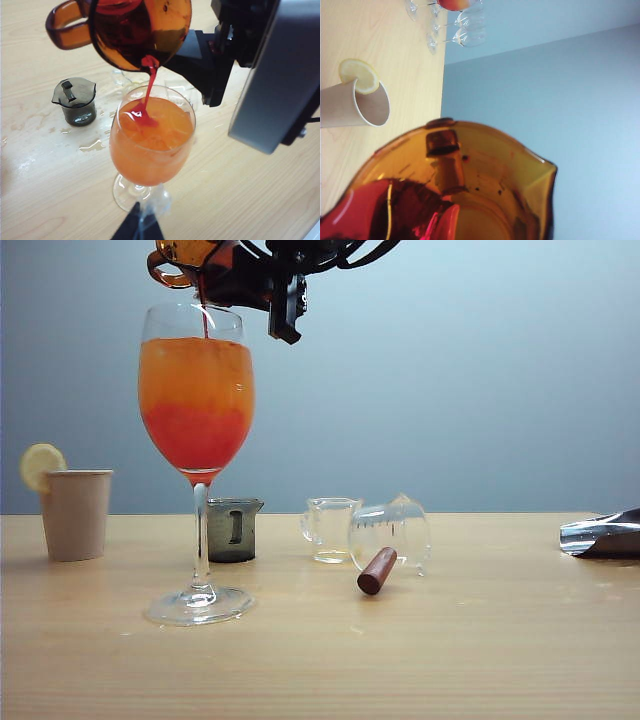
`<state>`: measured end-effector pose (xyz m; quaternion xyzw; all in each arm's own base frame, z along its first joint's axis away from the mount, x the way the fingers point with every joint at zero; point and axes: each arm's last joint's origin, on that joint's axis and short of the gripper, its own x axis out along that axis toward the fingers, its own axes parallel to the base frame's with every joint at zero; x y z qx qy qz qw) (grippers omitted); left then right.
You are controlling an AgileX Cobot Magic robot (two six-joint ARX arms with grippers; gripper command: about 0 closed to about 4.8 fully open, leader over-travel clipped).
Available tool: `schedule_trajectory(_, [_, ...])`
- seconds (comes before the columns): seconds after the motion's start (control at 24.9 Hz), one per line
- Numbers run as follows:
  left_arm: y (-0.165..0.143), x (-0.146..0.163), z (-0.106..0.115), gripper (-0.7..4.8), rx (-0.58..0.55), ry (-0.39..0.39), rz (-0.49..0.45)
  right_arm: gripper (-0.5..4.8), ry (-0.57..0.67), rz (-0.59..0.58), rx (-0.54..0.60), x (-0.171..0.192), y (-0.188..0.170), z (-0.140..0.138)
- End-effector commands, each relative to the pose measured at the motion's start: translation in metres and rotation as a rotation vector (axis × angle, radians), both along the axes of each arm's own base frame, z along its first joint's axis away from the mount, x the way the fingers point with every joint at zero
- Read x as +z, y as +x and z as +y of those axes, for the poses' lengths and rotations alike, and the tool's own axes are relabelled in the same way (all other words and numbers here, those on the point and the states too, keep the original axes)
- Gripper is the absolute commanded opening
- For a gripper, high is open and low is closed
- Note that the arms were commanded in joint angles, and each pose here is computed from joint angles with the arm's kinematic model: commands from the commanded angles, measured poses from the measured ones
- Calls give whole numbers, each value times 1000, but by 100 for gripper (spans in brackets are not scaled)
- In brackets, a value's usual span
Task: Pick up the fourth measuring cup from the left, pour the grenadine inside into the goblet, and finally put the measuring cup back in its original place.
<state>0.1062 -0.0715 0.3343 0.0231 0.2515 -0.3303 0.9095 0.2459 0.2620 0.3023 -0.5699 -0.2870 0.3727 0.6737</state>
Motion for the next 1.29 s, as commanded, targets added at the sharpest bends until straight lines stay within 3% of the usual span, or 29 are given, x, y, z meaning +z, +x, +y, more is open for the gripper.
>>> schedule_trajectory(0.04, [0,2,0,-5,-3,-12,-12,147,29,-36,4,8,-1,0])
schedule_trajectory(1.29, [0,2,0,-5,-3,-12,-12,147,-12,-104,10,9,-2,0])
